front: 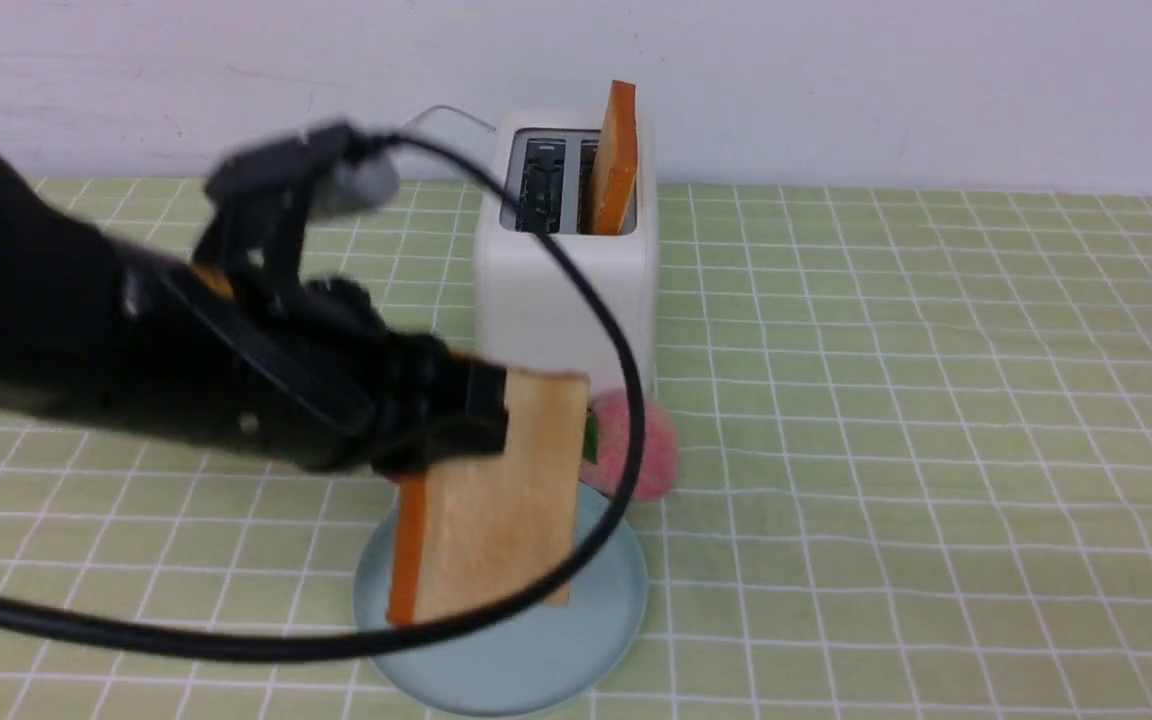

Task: Take toasted bread from bread machine on green coffee tablecloth place on plate.
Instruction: 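Place the slice of bread on the plate with the left gripper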

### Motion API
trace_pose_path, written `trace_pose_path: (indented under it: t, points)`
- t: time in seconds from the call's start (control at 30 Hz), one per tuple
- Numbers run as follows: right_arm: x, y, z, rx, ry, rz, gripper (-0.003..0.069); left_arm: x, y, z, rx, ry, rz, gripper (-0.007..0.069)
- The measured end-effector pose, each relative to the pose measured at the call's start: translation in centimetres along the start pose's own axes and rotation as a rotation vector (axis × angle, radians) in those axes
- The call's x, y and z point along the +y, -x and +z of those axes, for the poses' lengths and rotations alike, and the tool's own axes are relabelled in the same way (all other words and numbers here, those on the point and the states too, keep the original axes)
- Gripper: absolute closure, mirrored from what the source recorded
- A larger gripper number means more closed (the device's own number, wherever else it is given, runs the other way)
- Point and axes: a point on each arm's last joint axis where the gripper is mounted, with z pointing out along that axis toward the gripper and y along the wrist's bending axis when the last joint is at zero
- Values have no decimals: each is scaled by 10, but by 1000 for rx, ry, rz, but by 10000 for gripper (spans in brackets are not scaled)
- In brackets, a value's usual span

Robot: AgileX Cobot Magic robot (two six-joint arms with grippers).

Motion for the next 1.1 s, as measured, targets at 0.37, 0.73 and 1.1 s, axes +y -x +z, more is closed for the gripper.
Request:
trace_pose_path:
  t: [0.37,0.73,1.1]
  points:
    - [0,0,0,2,3,2,678,29,-9,70,50,28,-154,517]
    - [1,0,0,3,8,5,674,45,-12,92,45,89,-179,472]
    - [2,0,0,-4,25,13,666,41,-8,76,43,123,21,76]
